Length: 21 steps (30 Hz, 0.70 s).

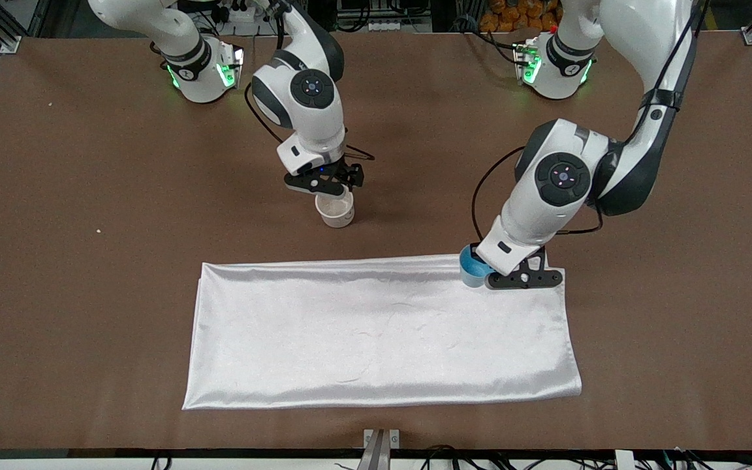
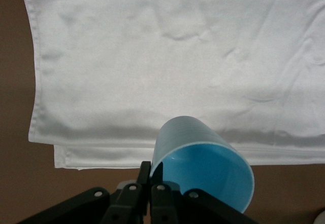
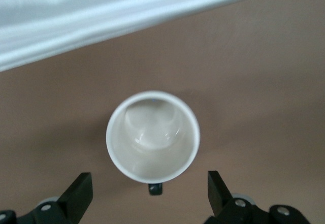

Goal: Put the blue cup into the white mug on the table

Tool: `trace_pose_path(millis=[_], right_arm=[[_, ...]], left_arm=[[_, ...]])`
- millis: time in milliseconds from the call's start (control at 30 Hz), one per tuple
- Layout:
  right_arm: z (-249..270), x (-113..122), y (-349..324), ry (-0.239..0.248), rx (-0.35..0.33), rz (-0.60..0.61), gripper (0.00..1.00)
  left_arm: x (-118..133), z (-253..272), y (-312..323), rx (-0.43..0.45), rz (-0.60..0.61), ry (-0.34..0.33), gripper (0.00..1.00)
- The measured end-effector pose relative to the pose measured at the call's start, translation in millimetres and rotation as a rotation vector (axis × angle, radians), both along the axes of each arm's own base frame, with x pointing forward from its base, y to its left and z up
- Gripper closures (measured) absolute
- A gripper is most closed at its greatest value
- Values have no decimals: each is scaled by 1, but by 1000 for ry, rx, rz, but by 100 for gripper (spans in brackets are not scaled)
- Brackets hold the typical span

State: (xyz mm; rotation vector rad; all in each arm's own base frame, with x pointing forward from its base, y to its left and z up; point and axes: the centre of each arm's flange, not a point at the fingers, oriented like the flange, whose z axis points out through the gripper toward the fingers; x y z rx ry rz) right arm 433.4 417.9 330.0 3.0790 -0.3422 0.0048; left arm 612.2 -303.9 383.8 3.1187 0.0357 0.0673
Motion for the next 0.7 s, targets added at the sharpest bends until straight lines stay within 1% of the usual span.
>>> trace_pose_path(millis=[133,333,433,533,700], right_arm=[[29,38,-28,-2,-8,55,0],[32,91,-98,6,-10,124,0],[30,113,-138,13,-10,158,0],[29,135,-185,20,-10,203,0],[29,161,-261,28,-6,267,0]], left_arm=[[-6,1,-13,-2,17,0,96],[-22,1,-41,-7,30,1,96],[-36,2,-65,-12,48,2,96],[-56,4,-96,-18,63,3,96],[-92,5,-142,-25,94,6,96]])
